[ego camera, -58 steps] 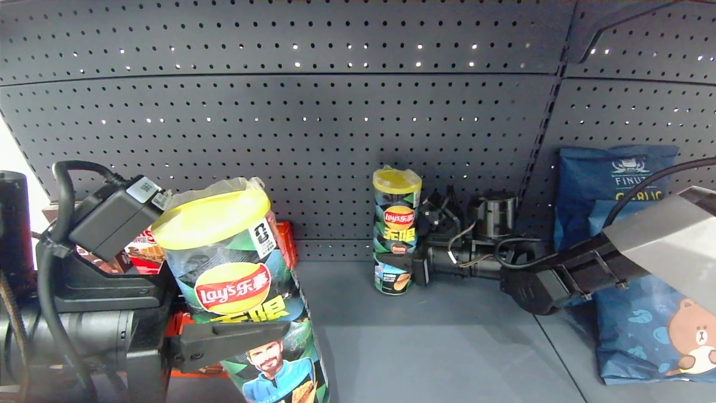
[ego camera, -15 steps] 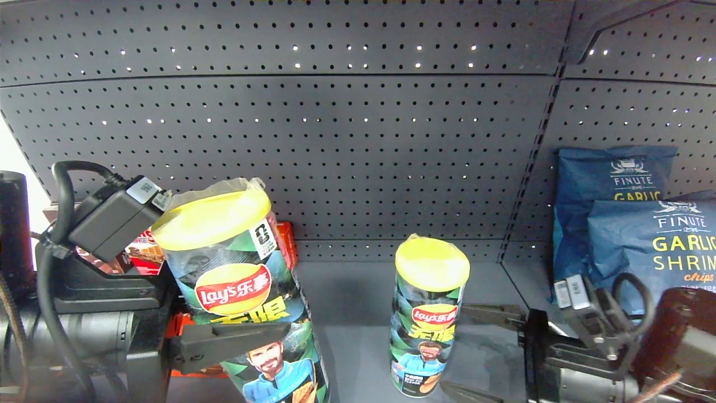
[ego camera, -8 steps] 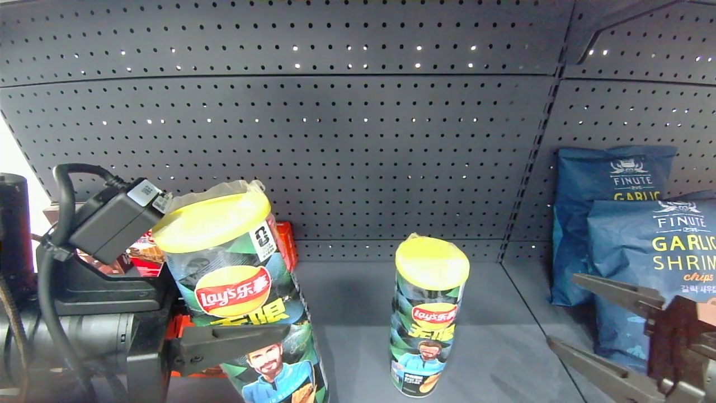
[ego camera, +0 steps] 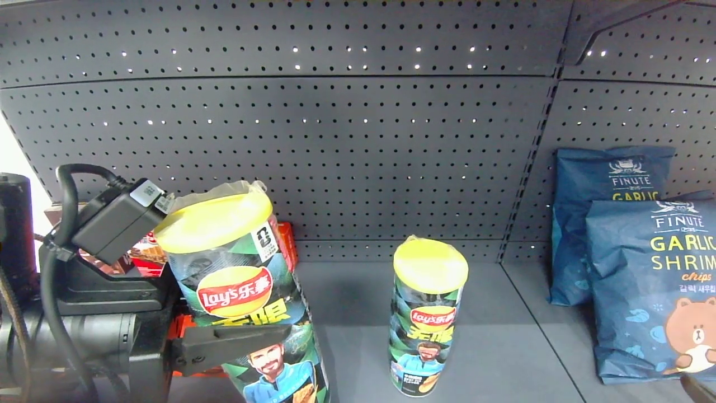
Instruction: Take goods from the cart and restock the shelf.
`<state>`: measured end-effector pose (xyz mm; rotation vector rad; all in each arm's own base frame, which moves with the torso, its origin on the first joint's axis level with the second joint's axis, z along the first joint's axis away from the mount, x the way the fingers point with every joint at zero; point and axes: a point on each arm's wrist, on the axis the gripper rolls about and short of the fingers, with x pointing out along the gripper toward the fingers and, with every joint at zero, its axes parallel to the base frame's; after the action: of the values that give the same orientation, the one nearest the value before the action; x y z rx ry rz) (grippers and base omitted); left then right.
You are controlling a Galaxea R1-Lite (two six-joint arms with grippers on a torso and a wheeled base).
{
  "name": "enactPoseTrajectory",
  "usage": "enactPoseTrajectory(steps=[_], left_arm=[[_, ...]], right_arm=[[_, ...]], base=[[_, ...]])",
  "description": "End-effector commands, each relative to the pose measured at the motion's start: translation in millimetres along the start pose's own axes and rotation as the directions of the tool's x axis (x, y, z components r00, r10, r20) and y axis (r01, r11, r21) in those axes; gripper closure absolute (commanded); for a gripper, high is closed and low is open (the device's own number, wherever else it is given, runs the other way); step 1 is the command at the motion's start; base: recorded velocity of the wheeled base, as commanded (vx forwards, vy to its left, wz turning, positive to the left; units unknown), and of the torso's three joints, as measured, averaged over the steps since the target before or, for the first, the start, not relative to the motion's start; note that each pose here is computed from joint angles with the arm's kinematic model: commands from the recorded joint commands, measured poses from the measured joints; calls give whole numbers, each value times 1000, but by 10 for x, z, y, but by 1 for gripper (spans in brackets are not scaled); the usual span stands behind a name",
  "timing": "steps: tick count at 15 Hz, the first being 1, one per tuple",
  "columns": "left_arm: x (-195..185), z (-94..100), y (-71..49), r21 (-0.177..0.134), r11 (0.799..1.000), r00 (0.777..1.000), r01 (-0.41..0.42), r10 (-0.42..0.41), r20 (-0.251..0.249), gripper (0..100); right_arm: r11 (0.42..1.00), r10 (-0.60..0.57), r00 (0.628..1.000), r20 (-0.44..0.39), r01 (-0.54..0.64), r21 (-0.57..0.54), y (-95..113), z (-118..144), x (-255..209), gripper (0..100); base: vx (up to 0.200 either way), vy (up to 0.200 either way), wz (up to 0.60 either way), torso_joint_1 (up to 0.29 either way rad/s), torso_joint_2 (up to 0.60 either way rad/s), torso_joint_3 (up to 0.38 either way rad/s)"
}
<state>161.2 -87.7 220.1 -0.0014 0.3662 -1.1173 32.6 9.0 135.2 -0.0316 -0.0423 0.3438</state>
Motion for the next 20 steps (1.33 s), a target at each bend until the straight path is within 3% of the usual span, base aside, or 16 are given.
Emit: enactPoseTrajectory(steps=[1, 4, 5, 12, 15, 18, 19, 20], left_arm=[[-4, -5, 0, -1, 1000, 1000, 0, 0, 0, 100], [-2, -9, -3, -1, 1000, 1000, 3, -3, -1, 100], [-2, -9, -3, 0, 1000, 1000, 3, -3, -1, 100], [-15, 16, 2, 5, 1000, 1000, -2, 2, 8, 100], [-24, 66, 6, 19, 1000, 1000, -10, 10, 26, 100], [-28, 241, 53, 46, 986, 985, -161, 158, 69, 100], [5, 339, 93, 53, 985, 984, -164, 159, 79, 100], [40, 396, 119, 86, 983, 984, -163, 156, 86, 100]], right_arm=[[989, -145, 986, 81, 147, -19, 145, -390, -538, 0], [966, -256, 966, 20, 256, -22, 141, -507, -567, 0], [955, -296, 954, -46, 295, -16, 133, -573, -570, 0], [953, -302, 952, -43, 303, 27, 132, -570, -571, 0], [953, -302, 952, -43, 303, 27, 132, -570, -571, 0], [953, -302, 952, -43, 303, 25, 132, -570, -571, 0], [953, -302, 952, -43, 303, 25, 132, -570, -571, 0], [953, -302, 952, -43, 303, 25, 132, -570, -571, 0]], base=[[0, 0, 0, 0, 0, 0], [0, 0, 0, 0, 0, 0], [0, 0, 0, 0, 0, 0], [0, 0, 0, 0, 0, 0], [0, 0, 0, 0, 0, 0], [0, 0, 0, 0, 0, 0], [0, 0, 0, 0, 0, 0], [0, 0, 0, 0, 0, 0]])
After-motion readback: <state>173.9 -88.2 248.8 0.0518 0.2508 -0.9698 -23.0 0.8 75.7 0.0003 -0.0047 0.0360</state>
